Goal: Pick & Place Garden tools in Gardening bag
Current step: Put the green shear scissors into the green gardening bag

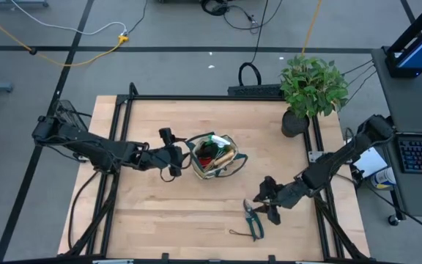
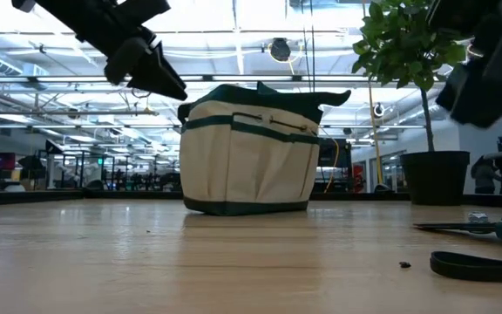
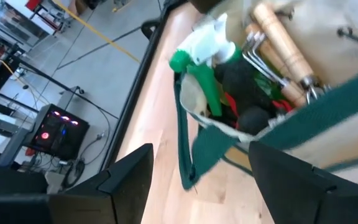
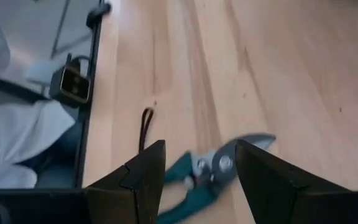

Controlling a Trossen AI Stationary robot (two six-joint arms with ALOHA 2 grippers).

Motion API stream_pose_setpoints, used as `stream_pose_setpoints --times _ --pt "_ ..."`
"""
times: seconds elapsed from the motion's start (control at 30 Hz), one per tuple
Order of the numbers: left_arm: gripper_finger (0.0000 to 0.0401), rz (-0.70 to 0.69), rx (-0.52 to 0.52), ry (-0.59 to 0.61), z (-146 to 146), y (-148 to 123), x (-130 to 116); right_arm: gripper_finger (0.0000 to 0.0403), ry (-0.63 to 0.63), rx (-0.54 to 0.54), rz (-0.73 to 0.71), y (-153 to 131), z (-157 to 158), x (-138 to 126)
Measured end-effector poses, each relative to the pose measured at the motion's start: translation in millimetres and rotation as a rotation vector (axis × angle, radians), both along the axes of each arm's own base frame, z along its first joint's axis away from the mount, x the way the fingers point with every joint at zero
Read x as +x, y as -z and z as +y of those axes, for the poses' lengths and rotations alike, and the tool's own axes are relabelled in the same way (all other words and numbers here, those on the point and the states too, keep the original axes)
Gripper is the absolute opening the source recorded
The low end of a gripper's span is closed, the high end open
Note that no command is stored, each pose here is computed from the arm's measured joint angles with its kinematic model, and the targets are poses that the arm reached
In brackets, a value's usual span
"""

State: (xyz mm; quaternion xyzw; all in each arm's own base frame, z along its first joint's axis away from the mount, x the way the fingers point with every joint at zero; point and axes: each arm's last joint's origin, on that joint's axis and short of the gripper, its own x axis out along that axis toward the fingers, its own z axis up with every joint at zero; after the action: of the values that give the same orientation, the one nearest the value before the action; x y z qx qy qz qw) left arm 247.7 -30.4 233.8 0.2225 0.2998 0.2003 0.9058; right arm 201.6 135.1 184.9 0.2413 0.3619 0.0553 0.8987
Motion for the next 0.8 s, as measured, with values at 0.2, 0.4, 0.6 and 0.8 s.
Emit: stream_pose_setpoints --times 0.2,0.4,0.6,0.8 --pt "0.0269 -0.030 -0.004 -0.021 5.3 -2.4 2.3 0.0181 0.076 0.123 0.161 -15.1 0.7 -0.3" --pt "0.0269 -0.045 -0.005 -0.063 15.7 -3.5 3.8 0.0174 0.187 0.369 0.387 -4.1 9.3 -2.1" --pt "0.0269 -0.027 0.014 -0.095 26.7 -3.2 4.0 0.0174 0.271 0.425 0.446 2.1 12.1 -1.0" --pt "0.0269 -0.023 0.018 -0.125 34.8 -3.1 4.0 0.0174 0.335 0.467 0.522 13.3 15.4 2.2"
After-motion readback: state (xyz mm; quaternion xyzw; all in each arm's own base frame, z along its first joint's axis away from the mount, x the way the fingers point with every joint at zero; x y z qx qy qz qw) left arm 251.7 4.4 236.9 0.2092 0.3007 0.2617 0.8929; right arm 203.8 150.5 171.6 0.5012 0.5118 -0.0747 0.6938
